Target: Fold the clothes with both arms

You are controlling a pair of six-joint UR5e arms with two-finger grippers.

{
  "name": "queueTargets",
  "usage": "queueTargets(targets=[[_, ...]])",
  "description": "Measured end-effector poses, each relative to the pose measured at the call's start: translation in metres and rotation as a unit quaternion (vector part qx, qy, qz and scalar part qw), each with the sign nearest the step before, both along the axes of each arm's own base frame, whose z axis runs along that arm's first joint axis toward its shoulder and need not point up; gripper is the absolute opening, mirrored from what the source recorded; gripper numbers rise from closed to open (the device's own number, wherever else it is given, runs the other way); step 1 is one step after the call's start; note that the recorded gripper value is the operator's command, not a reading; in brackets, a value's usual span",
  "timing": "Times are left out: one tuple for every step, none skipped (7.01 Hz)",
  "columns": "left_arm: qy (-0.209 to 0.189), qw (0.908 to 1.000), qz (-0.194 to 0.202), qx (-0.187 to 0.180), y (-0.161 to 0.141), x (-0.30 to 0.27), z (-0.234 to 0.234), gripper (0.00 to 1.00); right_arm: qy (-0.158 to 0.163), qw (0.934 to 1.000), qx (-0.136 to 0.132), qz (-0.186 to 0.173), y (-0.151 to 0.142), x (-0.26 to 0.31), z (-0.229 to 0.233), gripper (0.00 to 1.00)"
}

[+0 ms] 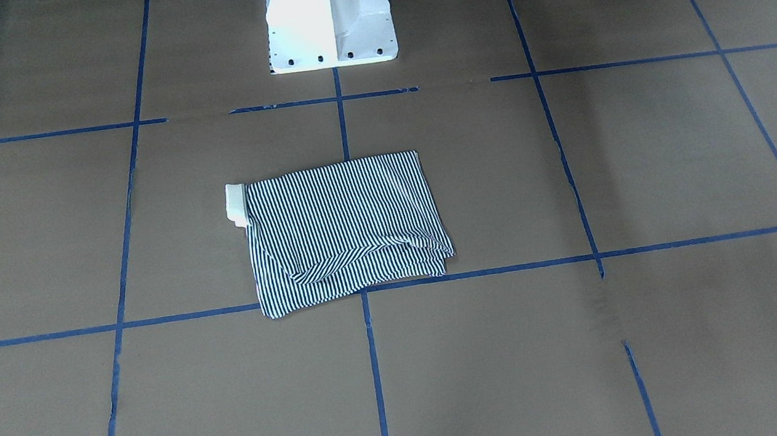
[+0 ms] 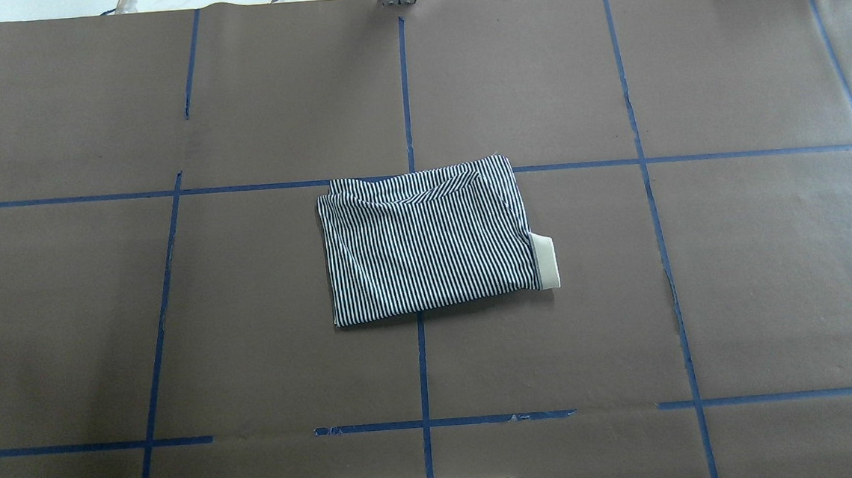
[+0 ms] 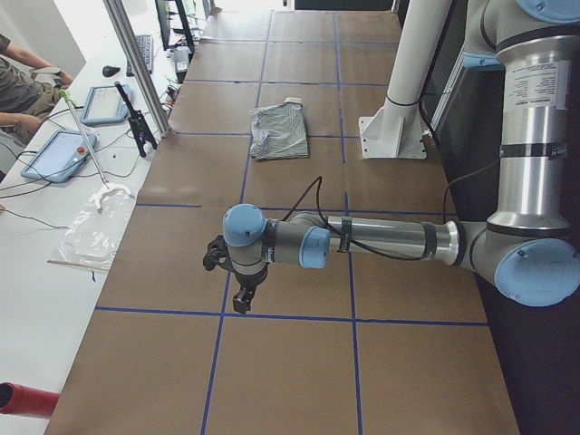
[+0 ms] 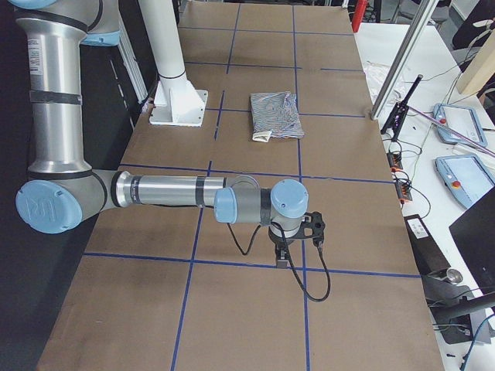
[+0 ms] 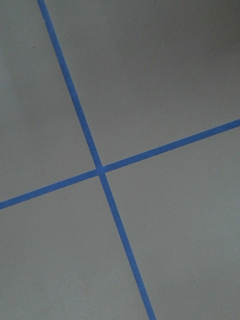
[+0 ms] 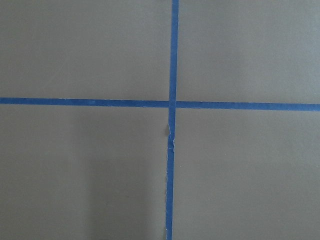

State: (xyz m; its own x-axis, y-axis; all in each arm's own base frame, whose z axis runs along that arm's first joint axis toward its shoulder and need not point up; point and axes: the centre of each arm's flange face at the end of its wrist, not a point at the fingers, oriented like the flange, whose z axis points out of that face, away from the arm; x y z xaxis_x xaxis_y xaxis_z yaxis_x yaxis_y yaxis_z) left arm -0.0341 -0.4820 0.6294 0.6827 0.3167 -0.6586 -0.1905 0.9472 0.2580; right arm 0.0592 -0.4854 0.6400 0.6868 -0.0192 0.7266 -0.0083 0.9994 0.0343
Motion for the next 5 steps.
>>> queueTargets(targets=[[0.003,0.9993,-0.026,-0.025,0.0001,-0.0001,-0.0005,1.00,0.000,1.0000,-0.001,-0.002,-0.0003,-0.0028,0.0000,1.00],[0.006,0.9965,-0.062,-0.056,-0.0005,0.0000,-0.0034,1.00,0.000,1.0000,-0.001,-0.004,-0.0001,-0.0045,0.0004,1.00],[0.007,0.9934,-0.085,-0.076,-0.0009,0.0000,-0.0058,1.00,0.000,1.0000,-0.002,-0.004,-0.0002,-0.0054,0.0006,1.00],[0.008,0.9917,-0.095,-0.086,-0.0009,0.0001,-0.0062,1.00,0.000,1.0000,-0.002,-0.004,-0.0003,-0.0056,0.0005,1.00],[0.009,0.9907,-0.101,-0.091,-0.0008,0.0004,-0.0064,1.00,0.000,1.0000,-0.001,-0.005,-0.0004,-0.0058,0.0000,1.00]])
